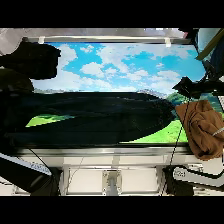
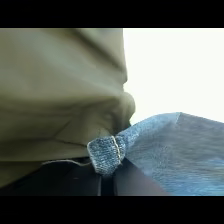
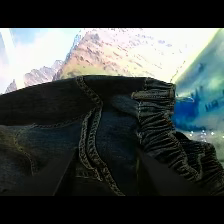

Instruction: Fold the clothes and pants, and hang the long-sleeved shirts on hangers.

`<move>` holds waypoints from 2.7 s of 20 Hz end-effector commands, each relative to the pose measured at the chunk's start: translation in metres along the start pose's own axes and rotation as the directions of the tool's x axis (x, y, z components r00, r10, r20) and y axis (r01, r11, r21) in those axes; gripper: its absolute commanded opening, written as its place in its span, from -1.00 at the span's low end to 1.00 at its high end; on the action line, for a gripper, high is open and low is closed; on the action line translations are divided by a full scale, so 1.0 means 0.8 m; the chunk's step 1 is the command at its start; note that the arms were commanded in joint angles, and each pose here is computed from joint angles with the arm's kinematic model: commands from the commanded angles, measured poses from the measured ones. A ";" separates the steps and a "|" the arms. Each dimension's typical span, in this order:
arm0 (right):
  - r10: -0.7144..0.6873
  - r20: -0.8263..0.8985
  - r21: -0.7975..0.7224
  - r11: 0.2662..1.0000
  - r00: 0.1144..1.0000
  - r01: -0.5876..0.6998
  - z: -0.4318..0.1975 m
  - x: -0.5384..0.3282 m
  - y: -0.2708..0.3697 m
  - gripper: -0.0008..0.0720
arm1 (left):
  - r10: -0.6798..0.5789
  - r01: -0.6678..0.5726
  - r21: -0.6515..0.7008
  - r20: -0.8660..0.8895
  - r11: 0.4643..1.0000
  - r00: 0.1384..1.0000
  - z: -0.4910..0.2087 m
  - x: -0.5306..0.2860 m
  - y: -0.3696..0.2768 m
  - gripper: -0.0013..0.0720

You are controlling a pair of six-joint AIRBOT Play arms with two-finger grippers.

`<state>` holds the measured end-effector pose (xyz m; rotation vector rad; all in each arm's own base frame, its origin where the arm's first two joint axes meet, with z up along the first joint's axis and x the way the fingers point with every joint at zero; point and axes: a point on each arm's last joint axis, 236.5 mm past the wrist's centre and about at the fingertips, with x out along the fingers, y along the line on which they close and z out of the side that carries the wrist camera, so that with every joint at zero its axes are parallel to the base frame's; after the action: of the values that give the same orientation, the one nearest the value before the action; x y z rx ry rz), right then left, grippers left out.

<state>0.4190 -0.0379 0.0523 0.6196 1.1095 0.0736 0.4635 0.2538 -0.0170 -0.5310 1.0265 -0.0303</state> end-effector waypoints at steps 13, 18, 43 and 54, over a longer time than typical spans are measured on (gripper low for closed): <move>-0.069 -0.233 -0.020 0.998 0.970 0.066 -0.041 0.109 -0.089 0.36 | -0.074 0.065 0.143 0.060 0.988 0.995 0.043 -0.016 -0.122 -0.90; 0.082 -0.232 -0.034 0.995 0.969 -0.092 -0.041 0.167 -0.078 0.32 | -0.082 0.077 0.079 0.064 0.994 0.995 0.047 -0.008 -0.139 -0.90; -0.118 0.207 -0.043 0.991 0.971 0.129 0.119 0.065 -0.089 -0.86 | 0.016 -0.058 0.152 0.262 0.987 0.965 0.109 0.050 -0.195 -0.90; -0.139 0.476 0.234 0.972 0.868 0.027 0.199 0.152 -0.109 -0.86 | 0.060 -0.084 0.038 0.429 0.996 0.902 0.157 0.069 -0.171 -0.90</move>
<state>0.5840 -0.1364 -0.0333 0.6929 0.6636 -0.2545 0.6216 0.1708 0.0577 -0.4181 0.6108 0.1124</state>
